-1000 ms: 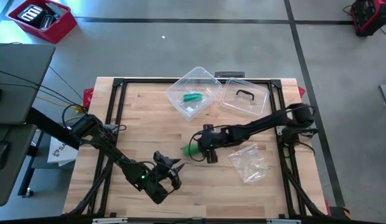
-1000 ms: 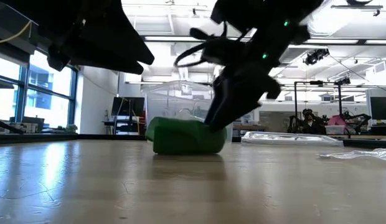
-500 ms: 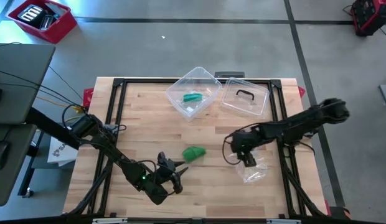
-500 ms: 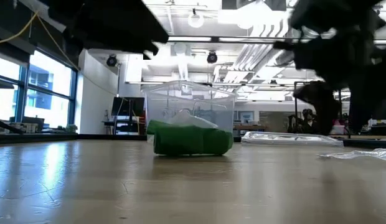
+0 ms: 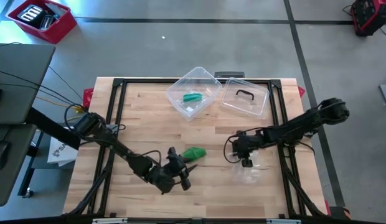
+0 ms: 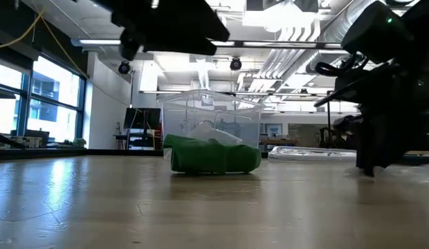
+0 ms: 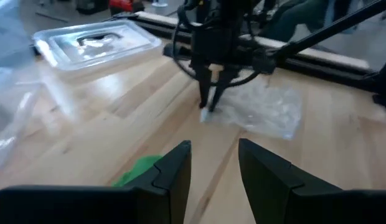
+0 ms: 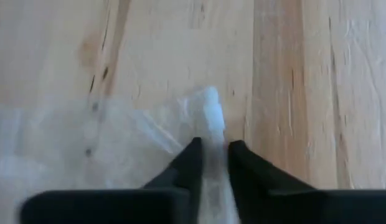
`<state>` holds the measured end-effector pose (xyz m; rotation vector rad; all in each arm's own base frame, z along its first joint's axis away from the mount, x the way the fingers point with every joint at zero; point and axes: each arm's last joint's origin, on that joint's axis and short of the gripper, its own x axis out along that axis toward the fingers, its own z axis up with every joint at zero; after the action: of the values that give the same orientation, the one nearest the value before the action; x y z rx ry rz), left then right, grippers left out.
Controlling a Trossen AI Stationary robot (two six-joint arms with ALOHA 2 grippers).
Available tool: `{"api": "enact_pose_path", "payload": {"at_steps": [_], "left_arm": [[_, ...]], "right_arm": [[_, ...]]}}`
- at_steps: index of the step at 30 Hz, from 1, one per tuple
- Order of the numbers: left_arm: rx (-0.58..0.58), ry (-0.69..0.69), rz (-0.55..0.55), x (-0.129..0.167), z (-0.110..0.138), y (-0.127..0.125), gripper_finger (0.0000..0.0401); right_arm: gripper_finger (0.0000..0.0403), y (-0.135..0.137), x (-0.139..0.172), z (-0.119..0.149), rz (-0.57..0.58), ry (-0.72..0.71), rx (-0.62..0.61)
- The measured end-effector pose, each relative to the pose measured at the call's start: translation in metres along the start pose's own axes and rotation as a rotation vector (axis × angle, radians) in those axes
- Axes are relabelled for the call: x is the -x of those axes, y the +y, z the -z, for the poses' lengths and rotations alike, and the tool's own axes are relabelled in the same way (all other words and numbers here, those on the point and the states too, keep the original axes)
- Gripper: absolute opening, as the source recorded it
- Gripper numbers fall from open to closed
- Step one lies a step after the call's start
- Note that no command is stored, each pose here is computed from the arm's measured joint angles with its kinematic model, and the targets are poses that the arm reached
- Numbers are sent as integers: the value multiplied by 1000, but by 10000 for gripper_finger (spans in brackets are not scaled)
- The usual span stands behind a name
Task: Roll bandage
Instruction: Open the transparent zip bag
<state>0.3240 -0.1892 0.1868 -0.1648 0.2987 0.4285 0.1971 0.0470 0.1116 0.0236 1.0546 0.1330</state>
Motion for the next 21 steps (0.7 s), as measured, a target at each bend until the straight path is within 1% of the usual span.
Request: {"api": "enact_pose_path", "payload": {"at_steps": [1,3,5,7,10,12,15,17,19,21], "left_arm": [[1,-4,14,-3,0,0,126],[-35,-12,39,-9,2,-3,126],[-82,-38,61,-15,5,-6,126],[-85,-74,69,-19,8,-9,126],[-62,-129,74,-27,7,-10,126],[-57,-157,72,-31,3,-9,126],[-90,-180,102,-35,-5,-7,129],[-130,-202,149,-37,-9,-7,135],[-154,-222,181,-39,-13,-6,144],[-161,-223,178,-41,-14,-4,153]], "right_arm": [[28,2,1,-1,7,-5,8],[10,7,3,-5,31,-18,27],[12,14,8,-13,84,-40,39],[8,26,17,-32,138,-104,78],[4,47,33,-54,255,-174,180],[6,63,46,-69,336,-248,249],[2,85,67,-85,450,-341,364],[3,97,77,-91,490,-377,435],[3,107,86,-96,506,-412,478],[2,113,91,-98,510,-424,518]]}}
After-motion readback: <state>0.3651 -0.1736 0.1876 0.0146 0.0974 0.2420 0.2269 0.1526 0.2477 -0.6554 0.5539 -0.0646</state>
